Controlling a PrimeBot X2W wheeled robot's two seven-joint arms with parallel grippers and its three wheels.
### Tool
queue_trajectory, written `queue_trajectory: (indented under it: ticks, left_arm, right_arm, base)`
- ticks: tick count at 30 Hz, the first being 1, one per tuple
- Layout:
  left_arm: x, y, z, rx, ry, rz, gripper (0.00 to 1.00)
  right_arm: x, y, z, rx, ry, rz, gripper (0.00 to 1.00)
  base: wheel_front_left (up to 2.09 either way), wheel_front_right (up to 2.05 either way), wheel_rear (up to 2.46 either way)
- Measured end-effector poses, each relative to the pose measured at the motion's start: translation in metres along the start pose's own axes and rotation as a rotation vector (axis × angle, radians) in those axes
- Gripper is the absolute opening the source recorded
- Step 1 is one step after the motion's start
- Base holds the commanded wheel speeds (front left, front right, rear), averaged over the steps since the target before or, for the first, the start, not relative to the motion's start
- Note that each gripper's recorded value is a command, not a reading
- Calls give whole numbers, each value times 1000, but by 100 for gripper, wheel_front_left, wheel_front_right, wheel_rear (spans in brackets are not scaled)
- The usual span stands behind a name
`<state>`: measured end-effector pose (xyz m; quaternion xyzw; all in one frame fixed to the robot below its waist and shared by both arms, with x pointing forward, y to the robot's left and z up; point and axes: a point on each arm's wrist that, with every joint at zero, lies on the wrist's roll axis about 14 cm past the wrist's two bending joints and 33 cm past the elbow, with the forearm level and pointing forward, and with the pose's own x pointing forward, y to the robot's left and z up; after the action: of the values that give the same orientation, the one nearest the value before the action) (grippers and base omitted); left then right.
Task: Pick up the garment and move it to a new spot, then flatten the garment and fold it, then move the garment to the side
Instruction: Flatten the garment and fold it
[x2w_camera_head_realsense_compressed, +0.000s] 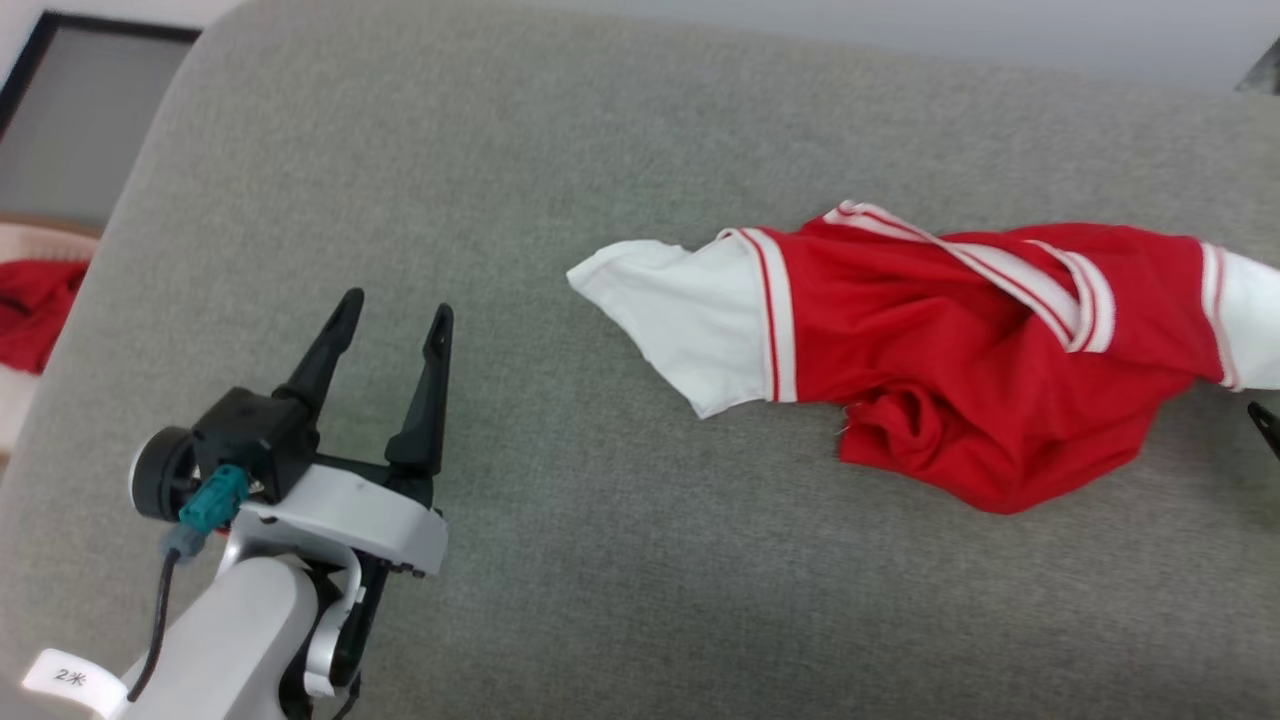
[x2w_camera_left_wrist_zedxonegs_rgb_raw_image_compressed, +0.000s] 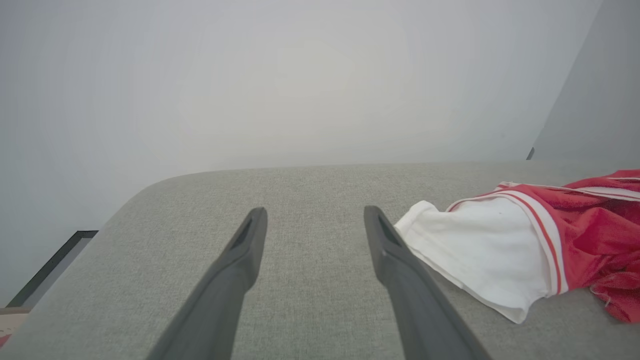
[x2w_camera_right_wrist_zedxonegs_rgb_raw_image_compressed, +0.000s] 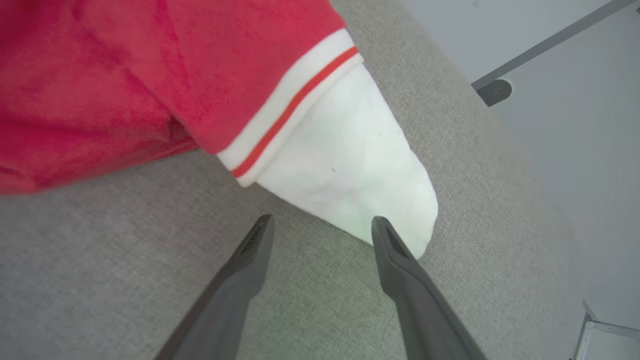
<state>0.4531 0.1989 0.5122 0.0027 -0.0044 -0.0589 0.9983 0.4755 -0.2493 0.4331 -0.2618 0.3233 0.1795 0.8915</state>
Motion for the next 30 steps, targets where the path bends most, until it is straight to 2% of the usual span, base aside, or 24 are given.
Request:
queue_trajectory:
  ticks: [9, 10, 11, 12, 14, 18, 24, 26, 30]
  left_arm:
    - [5, 5, -18, 5, 24, 0, 100]
    - [6, 5, -19, 6, 25, -1, 100]
    - [6, 4, -20, 8, 25, -6, 100]
    - [7, 3, -20, 9, 23, -14, 100]
    - [10, 2, -20, 12, 20, -23, 100]
    - [16, -2, -20, 28, 22, -67, 100]
    - [48, -14, 2, 93, 25, -212, 100]
    - [62, -16, 6, 112, 68, -270, 100]
    - [88, -24, -3, 78, 238, -344, 100]
  right_arm:
    - [34, 17, -2, -27, 17, 70, 100]
    - [36, 16, -2, -33, 14, 66, 78]
    - [37, 14, 0, -40, 7, 60, 49]
    - [38, 13, 0, -43, 3, 54, 27]
    - [39, 12, 0, -29, -5, 48, 0]
    - [39, 9, -2, -8, -11, 34, 0]
    - [36, 7, 0, 54, -31, 23, 0]
    - [37, 5, 5, 95, -48, 22, 0]
    - [40, 7, 4, 130, -44, 27, 0]
  base:
    - [0, 0, 0]
    - [0, 0, 0]
    - [0, 0, 0]
    - [0, 0, 0]
    - [0, 0, 0]
    - [0, 0, 0]
    - [0, 0, 0]
    - [0, 0, 0]
    - [0, 0, 0]
